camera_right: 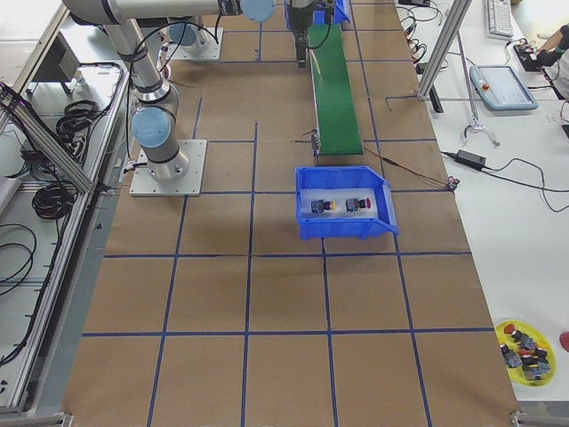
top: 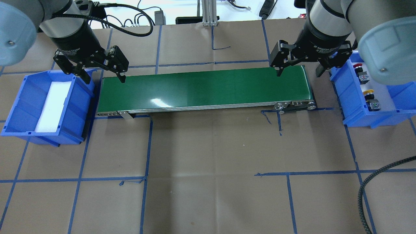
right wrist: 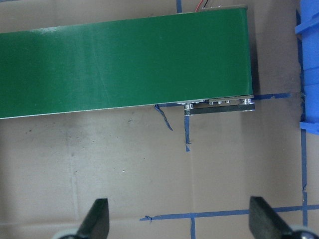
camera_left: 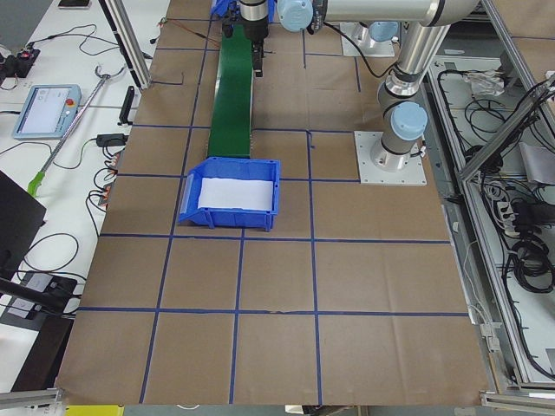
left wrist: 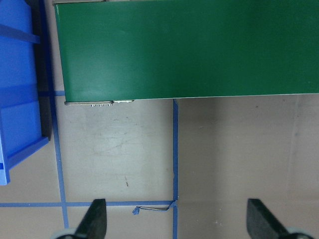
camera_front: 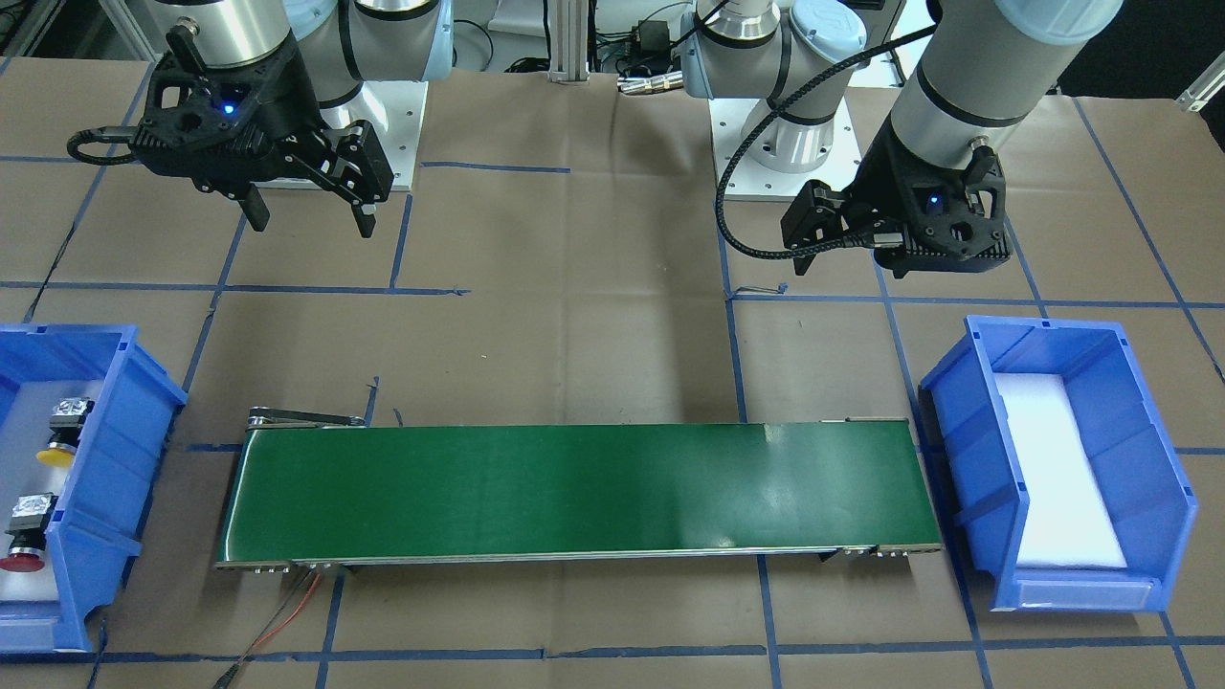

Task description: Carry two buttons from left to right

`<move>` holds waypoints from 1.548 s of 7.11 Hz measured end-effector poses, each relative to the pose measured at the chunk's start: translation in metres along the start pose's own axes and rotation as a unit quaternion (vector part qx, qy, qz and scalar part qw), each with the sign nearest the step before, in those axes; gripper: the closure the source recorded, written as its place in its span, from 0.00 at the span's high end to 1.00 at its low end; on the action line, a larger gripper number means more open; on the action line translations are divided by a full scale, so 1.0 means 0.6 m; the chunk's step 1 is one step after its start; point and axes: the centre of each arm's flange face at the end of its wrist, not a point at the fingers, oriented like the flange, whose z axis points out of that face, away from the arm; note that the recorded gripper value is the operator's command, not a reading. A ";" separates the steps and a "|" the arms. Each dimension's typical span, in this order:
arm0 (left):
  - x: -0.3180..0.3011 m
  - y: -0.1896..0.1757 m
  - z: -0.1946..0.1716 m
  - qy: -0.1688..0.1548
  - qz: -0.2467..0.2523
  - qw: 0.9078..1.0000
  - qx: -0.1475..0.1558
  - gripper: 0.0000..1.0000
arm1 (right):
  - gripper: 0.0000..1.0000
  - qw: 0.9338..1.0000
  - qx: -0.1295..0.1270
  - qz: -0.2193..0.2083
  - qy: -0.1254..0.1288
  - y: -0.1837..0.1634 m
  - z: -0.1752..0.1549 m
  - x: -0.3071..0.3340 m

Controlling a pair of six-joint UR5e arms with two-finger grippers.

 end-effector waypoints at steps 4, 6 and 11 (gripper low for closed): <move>0.000 0.000 0.000 0.000 0.000 1.000 0.000 1.00 | 1.00 1.000 0.000 0.000 -0.003 0.000 0.000 -0.001; 0.000 0.000 0.000 0.000 0.000 1.000 0.000 1.00 | 1.00 1.000 -0.003 0.000 -0.002 0.001 0.004 0.000; 0.000 -0.001 0.001 0.000 0.000 1.000 0.000 1.00 | 1.00 1.000 -0.008 -0.001 -0.002 -0.001 0.011 -0.001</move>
